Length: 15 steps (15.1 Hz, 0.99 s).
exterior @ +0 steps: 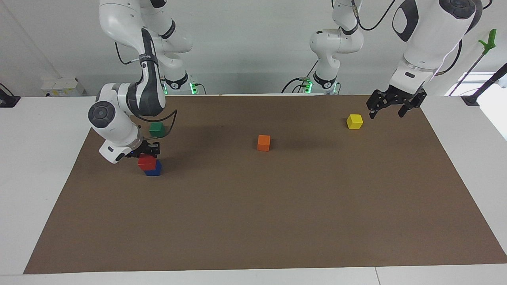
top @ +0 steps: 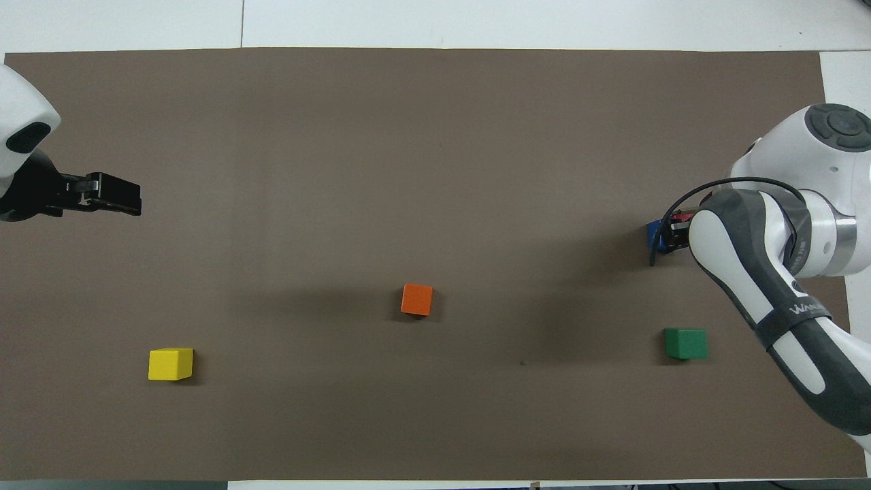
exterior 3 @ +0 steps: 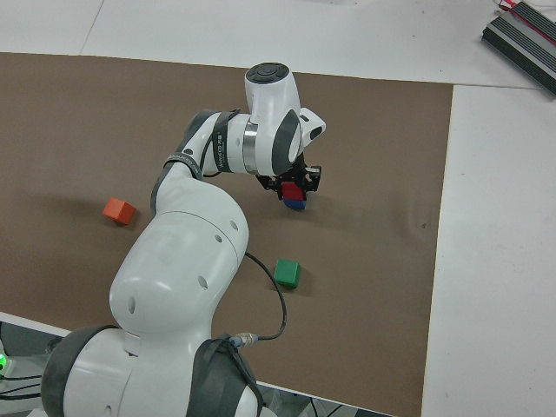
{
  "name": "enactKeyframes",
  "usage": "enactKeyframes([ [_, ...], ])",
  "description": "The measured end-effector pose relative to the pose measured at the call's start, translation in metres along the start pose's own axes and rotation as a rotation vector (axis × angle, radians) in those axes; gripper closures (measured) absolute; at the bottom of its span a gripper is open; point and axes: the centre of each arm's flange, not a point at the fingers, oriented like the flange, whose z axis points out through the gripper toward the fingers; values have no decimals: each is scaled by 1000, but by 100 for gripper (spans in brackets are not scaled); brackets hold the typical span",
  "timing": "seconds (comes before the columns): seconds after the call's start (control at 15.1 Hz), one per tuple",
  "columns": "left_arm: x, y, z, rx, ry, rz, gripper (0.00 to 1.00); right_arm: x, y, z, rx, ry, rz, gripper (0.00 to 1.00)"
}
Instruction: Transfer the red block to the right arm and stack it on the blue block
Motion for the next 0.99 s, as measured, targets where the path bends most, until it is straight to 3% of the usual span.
enactKeyframes([
  [0.2,-1,1,1,-12,-7,0,0,0,0,1,5,-2,15,26],
  [0.4,-1,3,1,-29,-9,-2,0,0,2,1,6,-2,20,0],
  [0.59,-1,3,0,-31,-9,-1,0,1,4,-26,2,44,19,0],
  [0.99,-4,2,-5,-31,-5,-4,0,-39,8,-174,-25,237,-75,0],
])
